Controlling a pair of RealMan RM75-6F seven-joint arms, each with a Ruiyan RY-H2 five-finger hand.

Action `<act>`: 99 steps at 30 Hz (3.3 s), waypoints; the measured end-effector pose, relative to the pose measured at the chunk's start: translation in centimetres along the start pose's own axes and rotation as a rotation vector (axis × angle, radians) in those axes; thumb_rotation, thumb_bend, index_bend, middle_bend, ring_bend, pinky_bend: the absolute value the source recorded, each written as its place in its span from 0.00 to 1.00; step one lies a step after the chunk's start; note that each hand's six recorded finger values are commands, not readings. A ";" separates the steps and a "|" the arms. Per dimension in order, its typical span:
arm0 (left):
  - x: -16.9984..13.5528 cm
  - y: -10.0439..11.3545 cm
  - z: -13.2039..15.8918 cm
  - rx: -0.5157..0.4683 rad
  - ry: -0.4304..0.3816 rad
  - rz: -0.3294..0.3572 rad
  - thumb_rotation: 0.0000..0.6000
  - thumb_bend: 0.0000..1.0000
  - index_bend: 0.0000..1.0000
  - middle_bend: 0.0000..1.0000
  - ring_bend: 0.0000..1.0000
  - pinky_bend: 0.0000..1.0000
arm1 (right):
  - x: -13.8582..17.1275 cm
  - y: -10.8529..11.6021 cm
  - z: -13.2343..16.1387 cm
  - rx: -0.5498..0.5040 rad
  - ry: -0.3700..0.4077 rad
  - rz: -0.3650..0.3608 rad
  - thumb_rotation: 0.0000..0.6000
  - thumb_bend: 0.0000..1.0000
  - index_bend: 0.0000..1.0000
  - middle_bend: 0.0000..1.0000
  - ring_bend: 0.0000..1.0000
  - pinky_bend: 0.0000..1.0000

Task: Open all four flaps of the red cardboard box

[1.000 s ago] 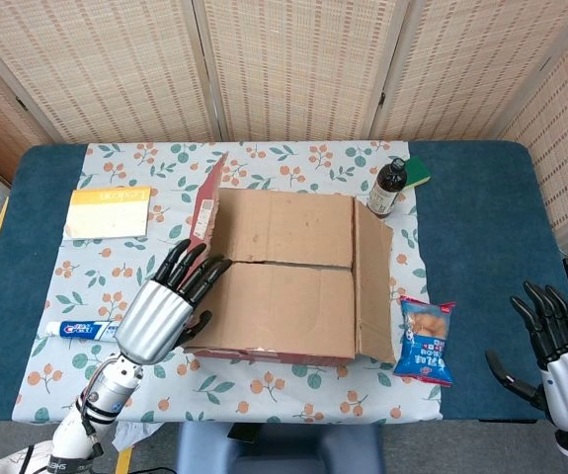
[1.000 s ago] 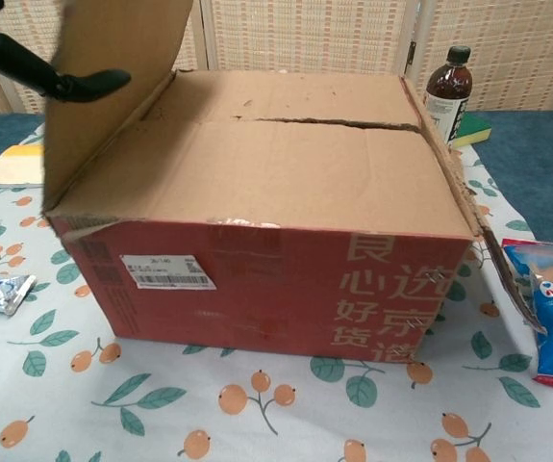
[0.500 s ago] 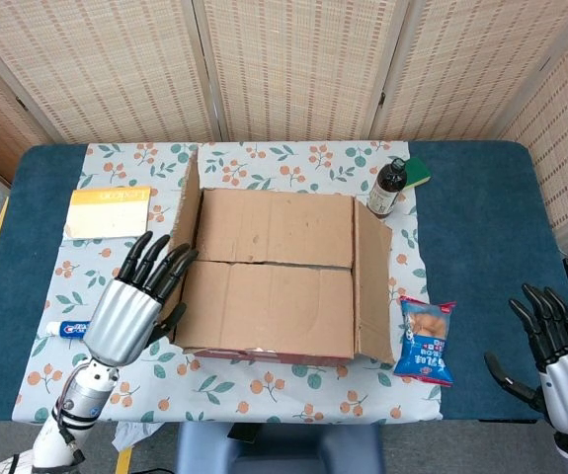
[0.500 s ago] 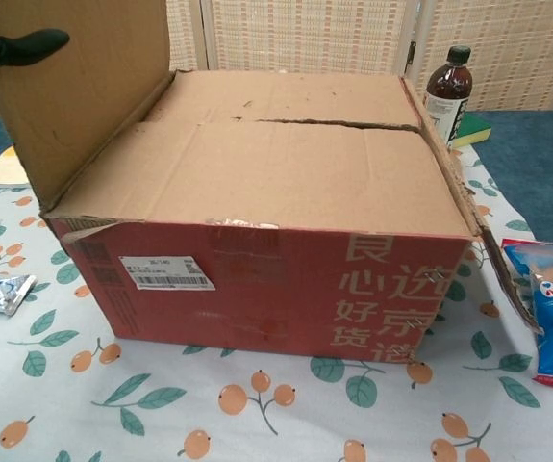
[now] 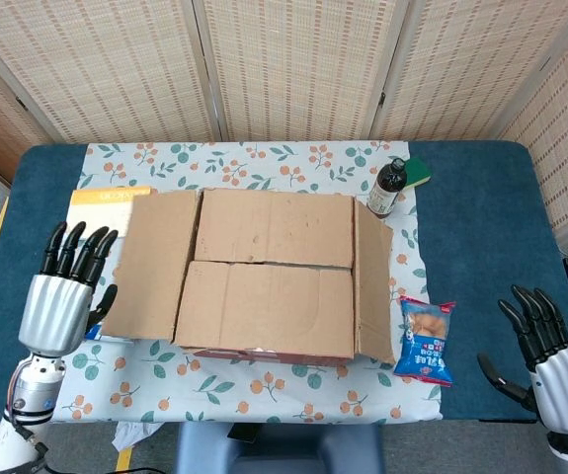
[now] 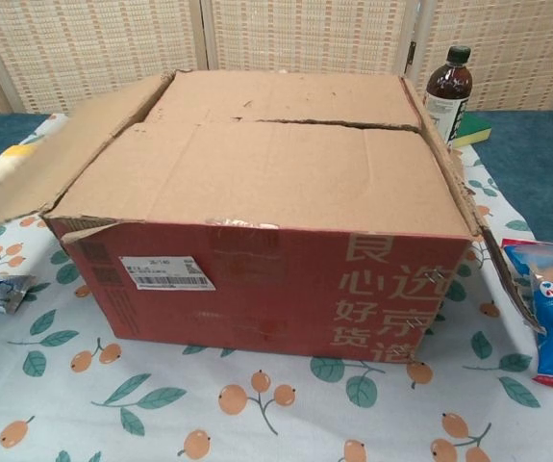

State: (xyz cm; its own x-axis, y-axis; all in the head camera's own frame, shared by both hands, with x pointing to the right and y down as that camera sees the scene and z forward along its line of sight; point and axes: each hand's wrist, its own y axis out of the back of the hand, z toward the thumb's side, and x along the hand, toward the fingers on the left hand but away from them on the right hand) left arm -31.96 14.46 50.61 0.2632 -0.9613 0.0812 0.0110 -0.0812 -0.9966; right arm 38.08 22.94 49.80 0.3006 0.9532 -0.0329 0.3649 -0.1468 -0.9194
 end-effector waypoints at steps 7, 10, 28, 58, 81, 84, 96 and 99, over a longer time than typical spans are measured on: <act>-3.8 -0.9 -2.5 -0.073 0.012 -0.050 1.00 0.40 0.10 0.19 0.09 0.04 | -1.9 -1.3 0.6 0.049 0.023 0.059 1.00 0.40 0.00 0.00 0.00 0.00; -5.6 -1.6 -3.5 -0.070 0.019 -0.062 1.00 0.40 0.08 0.19 0.08 0.04 | -3.4 -2.1 1.5 0.057 0.052 0.100 1.00 0.40 0.00 0.00 0.00 0.00; -11.5 -5.4 -6.4 -0.195 0.031 -0.161 1.00 0.40 0.08 0.19 0.08 0.04 | -13.4 -7.7 6.9 0.129 0.097 0.263 1.00 0.40 0.00 0.00 0.00 0.00; -11.4 -3.4 -9.7 -0.279 0.033 -0.157 1.00 0.40 0.04 0.17 0.03 0.01 | -20.7 -16.9 10.9 0.070 0.147 0.365 1.00 0.40 0.00 0.00 0.00 0.00; -11.7 -3.0 -11.6 -0.253 0.108 -0.148 1.00 0.40 0.05 0.17 0.03 0.00 | -24.1 -19.6 10.6 0.092 0.102 0.391 1.00 0.40 0.00 0.00 0.00 0.00; -11.6 -2.9 -11.7 -0.249 0.112 -0.141 1.00 0.40 0.05 0.17 0.03 0.00 | -24.8 -18.5 10.8 0.057 0.098 0.360 1.00 0.40 0.00 0.00 0.00 0.00; -11.1 -3.5 -12.3 -0.248 0.120 -0.138 1.00 0.40 0.05 0.16 0.02 0.00 | -29.2 -13.6 11.6 0.090 0.067 0.215 1.00 0.40 0.00 0.00 0.00 0.00; -11.1 -3.8 -12.5 -0.257 0.127 -0.152 1.00 0.40 0.05 0.16 0.02 0.00 | -30.7 -13.1 10.9 0.101 0.031 0.195 1.00 0.40 0.00 0.00 0.00 0.00</act>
State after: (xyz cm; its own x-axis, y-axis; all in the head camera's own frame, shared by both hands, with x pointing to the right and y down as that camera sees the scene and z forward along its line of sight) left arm -46.95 22.13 53.63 0.1549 -0.9569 0.2457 -0.2073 -0.2747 -0.9389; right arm 14.49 -1.50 58.55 0.3846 0.9004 -0.2033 0.2072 -0.2988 -0.9315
